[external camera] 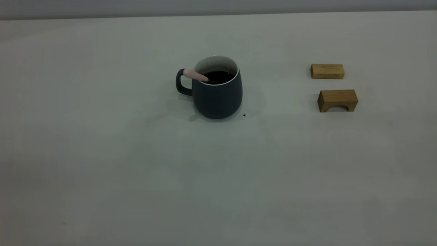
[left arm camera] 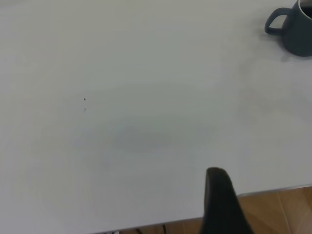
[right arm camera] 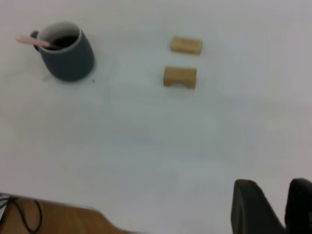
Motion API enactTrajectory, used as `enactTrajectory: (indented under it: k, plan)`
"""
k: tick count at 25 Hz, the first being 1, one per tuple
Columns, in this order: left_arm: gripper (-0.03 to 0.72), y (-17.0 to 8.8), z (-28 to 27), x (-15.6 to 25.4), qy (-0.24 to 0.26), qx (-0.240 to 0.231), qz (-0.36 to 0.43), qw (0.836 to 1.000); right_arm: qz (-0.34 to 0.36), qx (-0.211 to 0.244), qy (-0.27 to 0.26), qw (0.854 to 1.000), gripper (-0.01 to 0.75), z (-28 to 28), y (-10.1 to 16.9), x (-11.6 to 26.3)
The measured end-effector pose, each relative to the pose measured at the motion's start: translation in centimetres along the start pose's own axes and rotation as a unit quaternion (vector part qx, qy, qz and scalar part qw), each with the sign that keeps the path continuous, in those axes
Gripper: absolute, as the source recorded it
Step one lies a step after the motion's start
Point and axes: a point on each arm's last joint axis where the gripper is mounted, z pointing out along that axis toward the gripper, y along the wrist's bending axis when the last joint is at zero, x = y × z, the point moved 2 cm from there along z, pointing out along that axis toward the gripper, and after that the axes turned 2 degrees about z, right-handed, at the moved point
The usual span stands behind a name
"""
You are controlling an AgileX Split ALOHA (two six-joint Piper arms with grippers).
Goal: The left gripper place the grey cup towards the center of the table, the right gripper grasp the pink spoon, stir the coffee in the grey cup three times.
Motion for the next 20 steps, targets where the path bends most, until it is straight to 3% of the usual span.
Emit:
enactTrajectory:
  k: [6,12,20]
  plan:
    - [0.519,0.0,0.0,0.0,0.0,0.0,0.0,1.0,-0.003,0.035,-0.001,0.999,0.228,0.2,-0.8,0.0]
    - [0.519,0.0,0.0,0.0,0.0,0.0,0.0,1.0,0.042,0.057,-0.006,0.997,0.232,0.6,-1.4,0.1]
    - [0.519,0.0,0.0,0.0,0.0,0.0,0.0,1.0,0.047,0.059,-0.007,0.997,0.232,0.6,-1.4,0.1]
